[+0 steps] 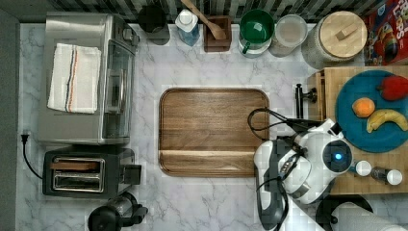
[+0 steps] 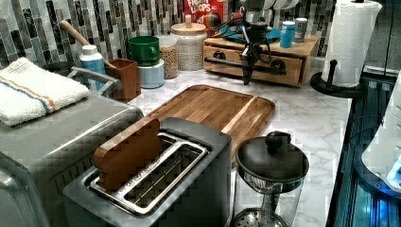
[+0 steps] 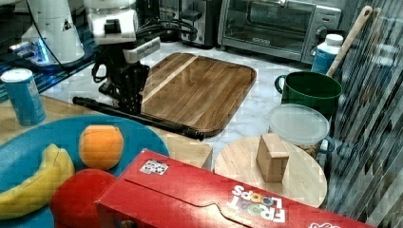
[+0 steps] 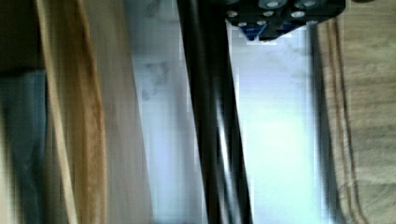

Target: Close the drawer.

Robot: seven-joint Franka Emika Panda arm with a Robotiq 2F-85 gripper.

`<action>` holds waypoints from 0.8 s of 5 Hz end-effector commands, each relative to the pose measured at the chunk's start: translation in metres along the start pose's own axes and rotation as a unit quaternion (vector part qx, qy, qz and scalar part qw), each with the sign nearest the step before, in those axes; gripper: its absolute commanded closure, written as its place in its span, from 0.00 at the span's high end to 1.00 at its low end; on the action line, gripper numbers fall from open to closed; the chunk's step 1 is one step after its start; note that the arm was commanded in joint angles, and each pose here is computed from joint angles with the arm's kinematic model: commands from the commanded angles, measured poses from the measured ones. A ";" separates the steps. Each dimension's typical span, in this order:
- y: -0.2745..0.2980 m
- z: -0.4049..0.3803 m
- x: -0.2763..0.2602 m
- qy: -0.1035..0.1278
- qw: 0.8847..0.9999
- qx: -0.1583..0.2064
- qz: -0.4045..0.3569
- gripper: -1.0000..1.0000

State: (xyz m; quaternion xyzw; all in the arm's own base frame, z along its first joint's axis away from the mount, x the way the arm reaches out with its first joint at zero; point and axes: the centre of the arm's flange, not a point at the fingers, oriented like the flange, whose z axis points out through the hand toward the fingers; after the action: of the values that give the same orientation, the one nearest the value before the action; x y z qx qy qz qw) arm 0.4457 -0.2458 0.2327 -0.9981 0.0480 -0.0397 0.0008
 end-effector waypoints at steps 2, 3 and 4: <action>0.123 -0.076 0.058 0.111 0.983 -0.143 -0.042 0.00; 0.138 -0.084 0.063 0.107 0.982 -0.148 -0.056 0.00; 0.154 -0.086 0.065 0.107 0.981 -0.148 -0.057 0.00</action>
State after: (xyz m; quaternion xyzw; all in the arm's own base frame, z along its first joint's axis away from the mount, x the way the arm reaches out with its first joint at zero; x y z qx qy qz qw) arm 0.4761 -0.2546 0.2167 -0.9971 -0.0647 -0.0236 -0.0329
